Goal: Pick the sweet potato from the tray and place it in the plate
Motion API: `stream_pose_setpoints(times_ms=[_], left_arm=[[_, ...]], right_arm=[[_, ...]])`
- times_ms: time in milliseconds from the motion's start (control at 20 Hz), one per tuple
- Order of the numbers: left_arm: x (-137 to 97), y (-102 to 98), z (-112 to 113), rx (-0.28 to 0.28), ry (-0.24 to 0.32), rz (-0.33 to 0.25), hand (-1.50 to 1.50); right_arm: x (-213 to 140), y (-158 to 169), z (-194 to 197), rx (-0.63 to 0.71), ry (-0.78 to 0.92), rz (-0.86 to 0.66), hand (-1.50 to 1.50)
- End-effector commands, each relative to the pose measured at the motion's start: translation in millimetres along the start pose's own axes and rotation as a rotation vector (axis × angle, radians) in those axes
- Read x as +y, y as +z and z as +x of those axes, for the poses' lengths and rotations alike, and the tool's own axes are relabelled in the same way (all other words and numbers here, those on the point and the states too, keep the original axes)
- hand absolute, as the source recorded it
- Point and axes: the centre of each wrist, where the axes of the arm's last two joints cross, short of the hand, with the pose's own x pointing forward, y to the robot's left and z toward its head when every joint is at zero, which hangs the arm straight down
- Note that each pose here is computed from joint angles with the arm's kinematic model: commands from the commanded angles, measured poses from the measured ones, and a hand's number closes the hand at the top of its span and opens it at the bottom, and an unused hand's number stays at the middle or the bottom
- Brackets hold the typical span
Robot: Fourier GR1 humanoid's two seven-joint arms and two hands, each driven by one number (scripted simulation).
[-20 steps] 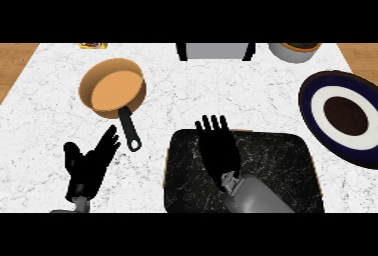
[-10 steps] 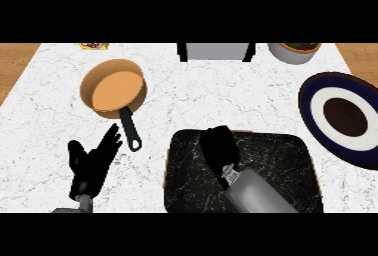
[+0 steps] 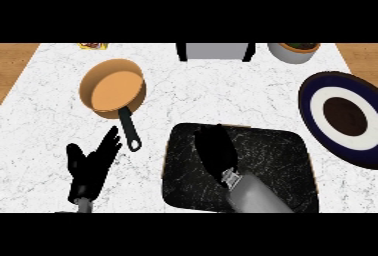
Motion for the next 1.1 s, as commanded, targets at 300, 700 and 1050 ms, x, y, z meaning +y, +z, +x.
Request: stream_pose_setpoints(times_ms=[300, 700, 1050], left_arm=[[19.8, 7.5, -11.5, 0.036, 0.038, 0.094, 0.0], [16.7, 4.5, -4.9, -0.001, 0.015, 0.047, 0.0], [-6.3, 13.2, -2.5, 0.008, 0.024, 0.037, 0.0]], right_arm=[[-20.0, 82.6, -18.9, 0.01, -0.681, -0.58, 1.5], [3.1, 174.2, -69.6, 0.207, -0.916, -0.857, 1.5], [23.7, 208.1, -126.2, 0.359, -1.128, -0.994, 1.5]])
